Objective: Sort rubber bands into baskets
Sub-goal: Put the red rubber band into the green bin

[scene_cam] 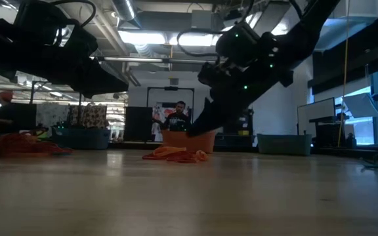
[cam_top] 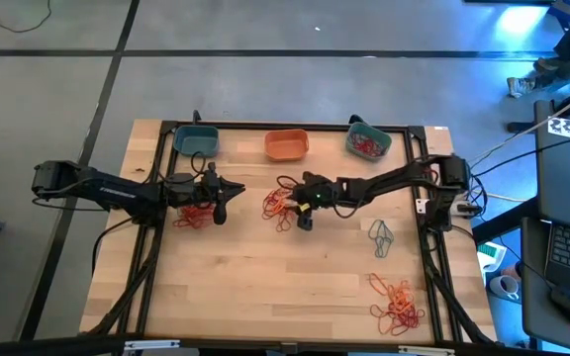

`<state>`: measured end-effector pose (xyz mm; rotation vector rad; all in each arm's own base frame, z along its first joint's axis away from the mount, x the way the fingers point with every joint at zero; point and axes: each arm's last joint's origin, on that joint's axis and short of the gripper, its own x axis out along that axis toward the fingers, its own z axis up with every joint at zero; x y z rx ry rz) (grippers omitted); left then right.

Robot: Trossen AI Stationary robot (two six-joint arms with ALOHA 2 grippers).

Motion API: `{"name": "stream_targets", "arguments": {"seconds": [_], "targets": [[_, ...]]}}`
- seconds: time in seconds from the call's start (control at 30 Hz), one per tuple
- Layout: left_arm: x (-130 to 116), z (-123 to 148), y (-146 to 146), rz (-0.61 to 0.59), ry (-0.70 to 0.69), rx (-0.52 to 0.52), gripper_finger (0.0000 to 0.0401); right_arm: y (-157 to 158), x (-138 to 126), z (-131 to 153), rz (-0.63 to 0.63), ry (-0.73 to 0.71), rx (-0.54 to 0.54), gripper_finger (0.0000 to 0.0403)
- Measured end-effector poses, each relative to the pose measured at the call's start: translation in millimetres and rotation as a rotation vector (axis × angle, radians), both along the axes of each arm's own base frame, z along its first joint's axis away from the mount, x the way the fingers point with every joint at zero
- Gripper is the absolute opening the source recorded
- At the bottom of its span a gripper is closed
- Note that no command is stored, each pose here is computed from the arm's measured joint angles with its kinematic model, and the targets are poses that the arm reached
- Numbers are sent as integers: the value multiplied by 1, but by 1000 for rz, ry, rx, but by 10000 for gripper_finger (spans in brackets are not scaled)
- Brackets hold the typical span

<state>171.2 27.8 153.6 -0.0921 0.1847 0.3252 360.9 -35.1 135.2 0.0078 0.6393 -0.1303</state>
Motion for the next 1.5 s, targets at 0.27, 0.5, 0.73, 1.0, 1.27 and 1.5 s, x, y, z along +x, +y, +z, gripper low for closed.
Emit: {"name": "stream_targets", "arguments": {"seconds": [0.27, 0.5, 0.73, 1.0, 1.27, 1.5], "targets": [[0, 0, 0, 0, 1, 0, 45, -32, -6, -1, -208, 30, -78, 156], [0, 0, 0, 0, 2, 0, 45, -52, -9, -18, -207, 53, 75, 156], [0, 0, 0, 0, 5, 0, 45, -52, -8, -25, -225, 70, 49, 130], [0, -1, 0, 0, 8, 0, 45, -55, -12, -27, -240, 110, 20, 18], [0, -1, 0, 0, 8, 0, 45, -56, -13, -18, -274, 107, -51, 6], [0, -1, 0, 0, 9, 0, 45, -49, -17, 4, -276, 83, -73, 4]]}}
